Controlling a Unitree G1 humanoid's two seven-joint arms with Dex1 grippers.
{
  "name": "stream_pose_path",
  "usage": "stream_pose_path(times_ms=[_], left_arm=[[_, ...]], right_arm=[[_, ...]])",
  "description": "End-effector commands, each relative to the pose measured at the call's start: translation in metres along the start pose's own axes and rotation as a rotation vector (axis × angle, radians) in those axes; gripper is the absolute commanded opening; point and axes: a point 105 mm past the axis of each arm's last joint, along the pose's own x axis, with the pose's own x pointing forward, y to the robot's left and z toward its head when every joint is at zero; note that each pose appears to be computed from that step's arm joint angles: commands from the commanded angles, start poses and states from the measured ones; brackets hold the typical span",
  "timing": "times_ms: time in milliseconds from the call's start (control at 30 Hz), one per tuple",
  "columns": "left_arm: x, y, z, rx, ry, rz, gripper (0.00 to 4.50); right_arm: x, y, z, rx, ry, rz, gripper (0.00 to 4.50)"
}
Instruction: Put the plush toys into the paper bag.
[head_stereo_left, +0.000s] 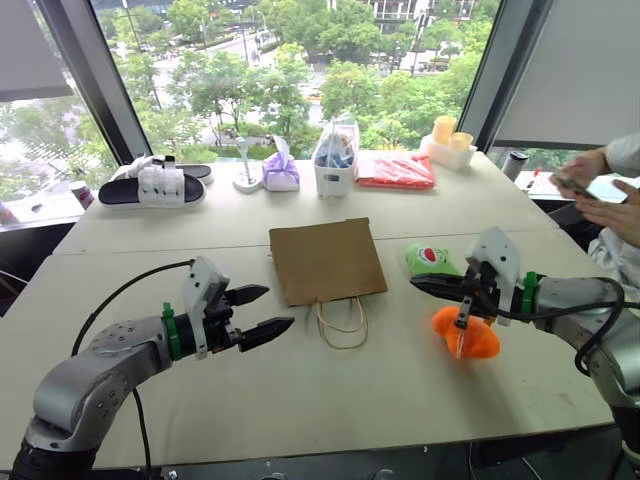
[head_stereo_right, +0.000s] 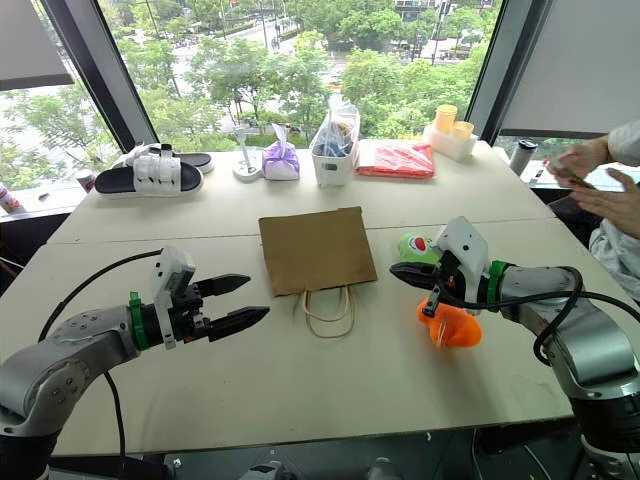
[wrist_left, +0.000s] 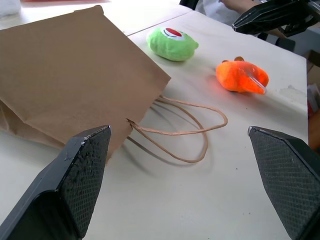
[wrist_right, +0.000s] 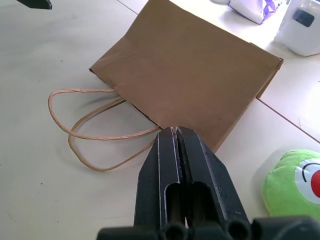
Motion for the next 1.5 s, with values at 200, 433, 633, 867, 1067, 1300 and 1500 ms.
stream_pose_path(times_ms=[200,433,633,867,1067,1300,1500], left_arm=[[0.003,0.002,0.010,0.044,-0.010,-0.008,4.49],[0.010,-0.003,0.010,0.073,0.002,-0.051,4.49],[0.022,-0.004,0.004,0.129,0.033,-0.104,4.49],[0.038,-0.002,-0.011,0.409,0.107,-0.192,4.49],[0.068,-0.001,-0.017,0.565,0.065,-0.257,4.49],[0.093,-0.006,-0.026,0.616,0.040,-0.326,3.14],[0.097,0.000,-0.022,0.647,0.014,-0.328,0.02]], right_arm=[[-0.007,-0.004,0.011,-0.045,-0.020,-0.025,0.00],[-0.004,-0.003,0.011,-0.041,-0.030,-0.044,0.00],[-0.003,-0.001,0.012,-0.036,-0.042,-0.053,0.00],[-0.002,0.007,0.011,-0.033,-0.047,-0.062,0.00],[-0.001,0.019,0.005,-0.013,-0.043,-0.079,0.00],[-0.003,0.023,0.001,-0.006,-0.030,-0.110,0.00],[-0.005,0.024,0.000,0.001,-0.028,-0.131,0.00]])
